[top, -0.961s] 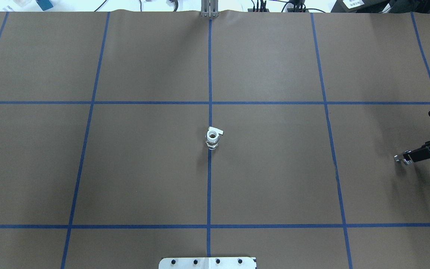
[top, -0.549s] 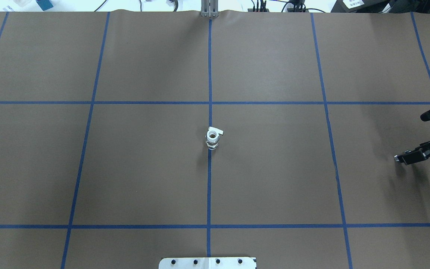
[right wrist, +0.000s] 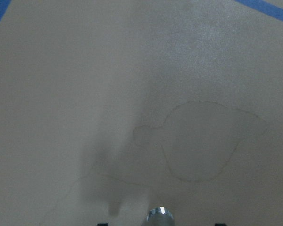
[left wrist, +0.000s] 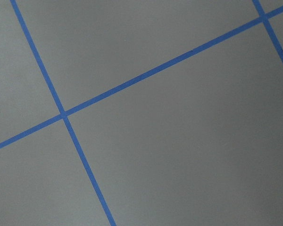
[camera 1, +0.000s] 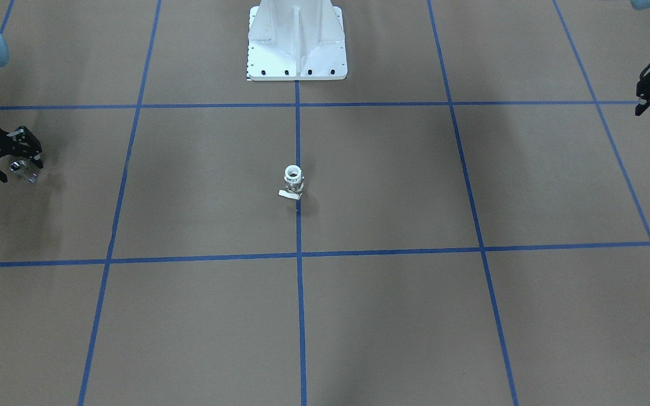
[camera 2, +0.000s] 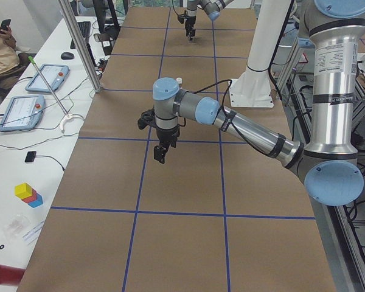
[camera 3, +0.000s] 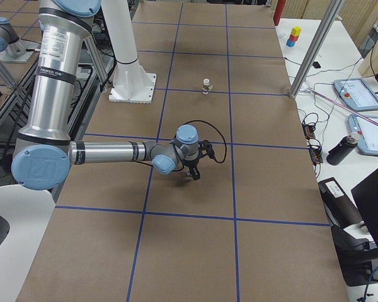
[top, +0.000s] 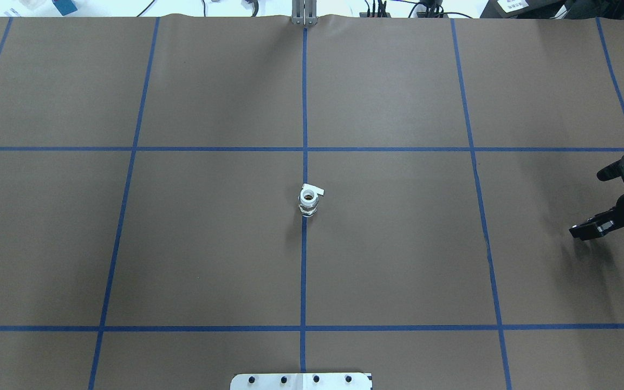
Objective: Assemble PPR valve and pipe with both arms
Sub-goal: 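Close the right gripper on the silver pipe fitting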
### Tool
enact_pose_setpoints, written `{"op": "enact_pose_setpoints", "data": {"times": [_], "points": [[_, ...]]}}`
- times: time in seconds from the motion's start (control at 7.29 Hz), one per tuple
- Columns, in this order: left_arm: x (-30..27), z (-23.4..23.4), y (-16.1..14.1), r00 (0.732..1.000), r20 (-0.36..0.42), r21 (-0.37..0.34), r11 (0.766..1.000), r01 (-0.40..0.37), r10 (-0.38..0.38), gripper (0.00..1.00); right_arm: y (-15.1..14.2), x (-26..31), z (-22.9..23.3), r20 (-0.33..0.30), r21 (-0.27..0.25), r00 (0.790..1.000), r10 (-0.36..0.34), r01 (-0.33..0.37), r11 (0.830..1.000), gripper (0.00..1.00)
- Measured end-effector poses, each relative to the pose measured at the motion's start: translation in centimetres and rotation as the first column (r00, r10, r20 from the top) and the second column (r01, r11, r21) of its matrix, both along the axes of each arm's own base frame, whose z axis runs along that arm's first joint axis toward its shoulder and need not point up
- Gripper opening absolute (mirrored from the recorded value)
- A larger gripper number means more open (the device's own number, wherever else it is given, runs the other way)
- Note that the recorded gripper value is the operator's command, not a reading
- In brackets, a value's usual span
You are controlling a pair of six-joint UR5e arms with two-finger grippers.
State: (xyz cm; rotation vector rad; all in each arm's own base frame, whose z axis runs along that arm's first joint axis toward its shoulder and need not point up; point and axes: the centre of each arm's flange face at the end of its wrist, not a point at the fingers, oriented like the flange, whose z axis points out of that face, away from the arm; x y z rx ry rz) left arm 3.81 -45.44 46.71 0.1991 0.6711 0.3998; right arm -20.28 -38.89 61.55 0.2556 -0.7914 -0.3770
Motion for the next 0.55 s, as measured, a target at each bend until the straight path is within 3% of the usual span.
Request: {"op": "enact_pose_setpoints", "data": {"times": [0.55], "points": [[0.00, 0.05, -0.01, 1.000, 0.000, -0.001, 1.000, 0.000, 0.000, 1.00, 0.08, 0.09, -0.54, 0.010, 0.005, 1.000, -0.004, 0.004, 1.000, 0.00]]}}
